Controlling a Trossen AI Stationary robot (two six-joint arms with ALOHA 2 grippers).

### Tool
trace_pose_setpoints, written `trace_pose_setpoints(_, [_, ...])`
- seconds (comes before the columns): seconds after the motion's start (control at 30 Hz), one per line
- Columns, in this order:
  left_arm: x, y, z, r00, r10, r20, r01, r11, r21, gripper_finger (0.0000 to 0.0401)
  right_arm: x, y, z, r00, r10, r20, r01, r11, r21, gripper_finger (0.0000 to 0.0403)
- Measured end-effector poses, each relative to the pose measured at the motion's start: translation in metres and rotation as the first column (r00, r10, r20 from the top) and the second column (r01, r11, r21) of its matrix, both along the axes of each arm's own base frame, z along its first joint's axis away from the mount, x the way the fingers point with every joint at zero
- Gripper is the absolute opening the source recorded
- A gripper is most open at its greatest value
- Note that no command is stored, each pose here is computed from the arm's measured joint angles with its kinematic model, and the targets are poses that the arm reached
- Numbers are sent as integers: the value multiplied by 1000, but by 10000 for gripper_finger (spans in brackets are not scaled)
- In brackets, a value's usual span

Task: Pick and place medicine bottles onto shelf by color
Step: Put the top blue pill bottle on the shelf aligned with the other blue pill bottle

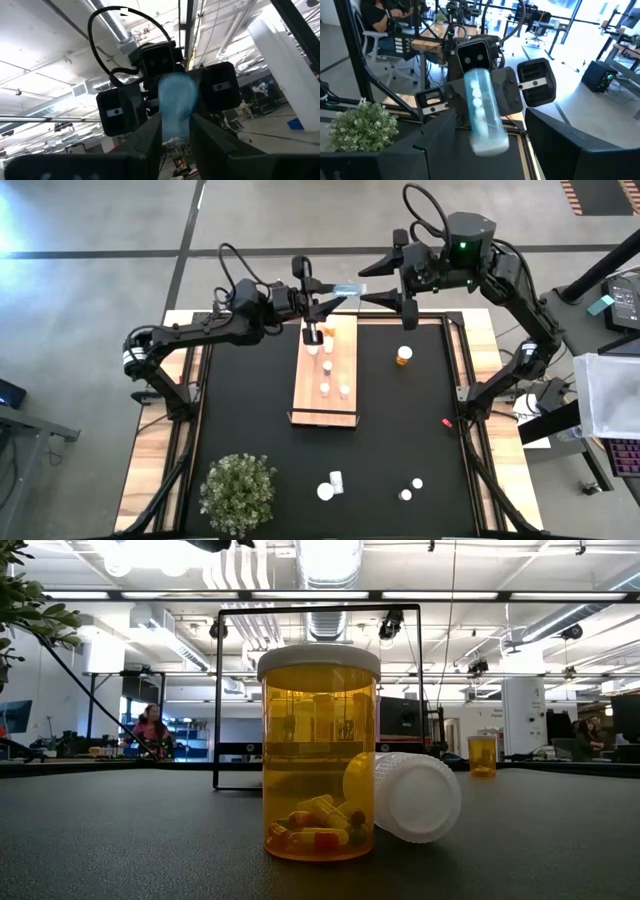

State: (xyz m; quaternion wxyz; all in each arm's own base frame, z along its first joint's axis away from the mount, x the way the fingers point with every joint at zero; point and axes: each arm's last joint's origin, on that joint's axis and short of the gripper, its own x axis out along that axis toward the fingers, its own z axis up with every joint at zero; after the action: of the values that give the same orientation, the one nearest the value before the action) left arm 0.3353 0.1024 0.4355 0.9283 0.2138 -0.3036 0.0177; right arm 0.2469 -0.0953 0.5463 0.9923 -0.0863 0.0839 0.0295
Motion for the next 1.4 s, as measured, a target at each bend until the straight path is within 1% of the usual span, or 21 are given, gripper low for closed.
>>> trace_pose_setpoints(0.4, [0,0,0,1000,1,-1,-1,1000,-8,82,0,0,-2,1000,-9,-21,10,999,53,233])
trace_pose_setpoints(0.53, [1,0,-2,1000,-1,-30,0,1000,-21,82,-8,3,-5,997,-12,-75,18,997,75,233])
trace_pose_setpoints(0.63, [3,1,-5,997,-2,-74,-1,999,-37,82,-17,7,-12,986,-12,-165,30,993,111,232])
trace_pose_setpoints(0.7, [4,1,-7,995,-3,-96,-2,999,-45,82,-22,9,-19,969,-9,-248,46,988,145,231])
trace_pose_setpoints(0.77, [4,1,-8,994,-4,-109,-1,999,-51,82,-24,9,-28,939,-36,-343,101,980,173,231])
trace_pose_setpoints(0.83, [5,2,-8,993,-18,-117,8,997,-79,82,-25,8,-40,896,-82,-437,178,967,183,231])
trace_pose_setpoints(0.97, [5,4,-10,991,-19,-133,-4,985,-173,82,-21,3,-64,804,-133,-579,302,931,205,231])
trace_pose_setpoints(1.1, [6,7,-14,984,34,-177,-73,973,-220,82,-27,6,-86,708,-112,-698,391,885,255,229])
trace_pose_setpoints(1.2, [7,7,-17,976,41,-212,-91,968,-233,82,-37,10,-100,655,-108,-748,467,836,289,228])
trace_pose_setpoints(1.3, [8,8,-18,972,55,-231,-113,963,-245,82,-49,15,-114,611,-118,-783,555,769,318,228])
trace_pose_setpoints(1.33, [8,8,-18,971,60,-230,-118,962,-248,82,-54,17,-119,596,-126,-793,590,739,325,228])
trace_pose_setpoints(1.4, [7,9,-18,971,80,-227,-139,957,-256,85,-63,20,-128,564,-150,-812,667,662,341,228])
